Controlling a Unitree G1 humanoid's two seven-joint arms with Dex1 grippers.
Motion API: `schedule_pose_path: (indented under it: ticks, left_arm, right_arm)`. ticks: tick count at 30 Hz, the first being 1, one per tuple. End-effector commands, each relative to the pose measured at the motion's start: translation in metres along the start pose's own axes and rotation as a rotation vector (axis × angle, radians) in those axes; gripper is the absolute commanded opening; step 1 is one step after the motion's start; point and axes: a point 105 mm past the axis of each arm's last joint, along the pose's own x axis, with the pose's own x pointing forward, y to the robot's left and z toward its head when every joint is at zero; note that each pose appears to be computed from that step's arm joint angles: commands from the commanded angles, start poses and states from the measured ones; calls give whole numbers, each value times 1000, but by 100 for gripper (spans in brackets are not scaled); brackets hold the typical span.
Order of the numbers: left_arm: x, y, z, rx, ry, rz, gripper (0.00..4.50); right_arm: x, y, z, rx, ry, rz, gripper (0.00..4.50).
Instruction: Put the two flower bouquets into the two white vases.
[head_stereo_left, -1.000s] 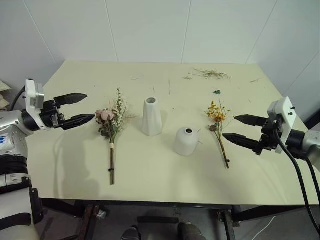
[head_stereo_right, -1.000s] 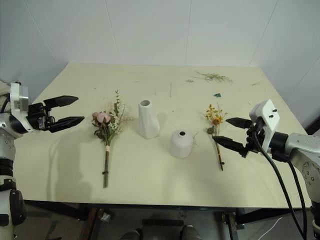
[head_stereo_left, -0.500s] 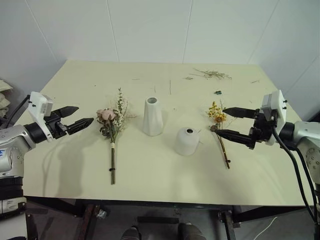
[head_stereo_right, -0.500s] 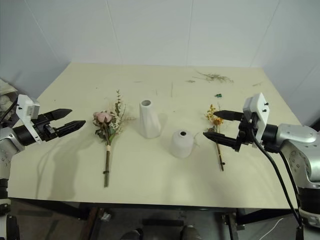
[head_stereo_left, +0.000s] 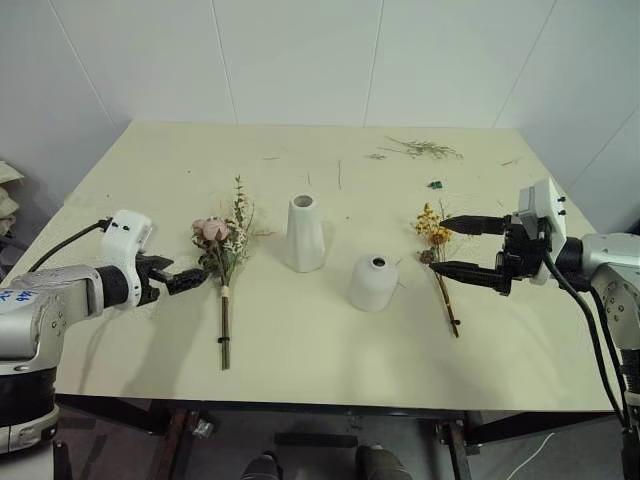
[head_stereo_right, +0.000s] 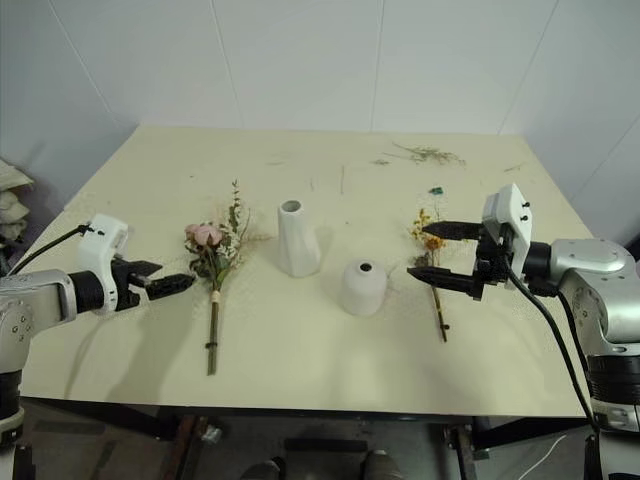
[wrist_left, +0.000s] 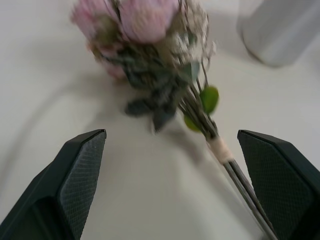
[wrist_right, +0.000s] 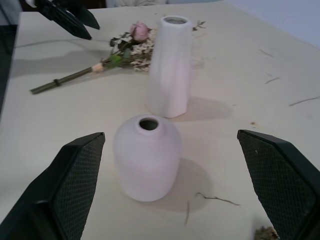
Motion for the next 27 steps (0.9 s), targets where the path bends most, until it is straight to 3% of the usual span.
schedule_pose_path:
  ticks: [1,13,27]
  left_arm:
    - [-8,-4,3,-11,33,43,450]
    - [14,-30,-34,-116,130,26,450]
    - [45,-41,-23,-222,121,55,450]
  right_arm:
    - [-11,-6,14,-66,7,-9,448]
    - [-8,-17,10,-47,32,18,448]
    - [-6,-20,10,-49,42,31,448]
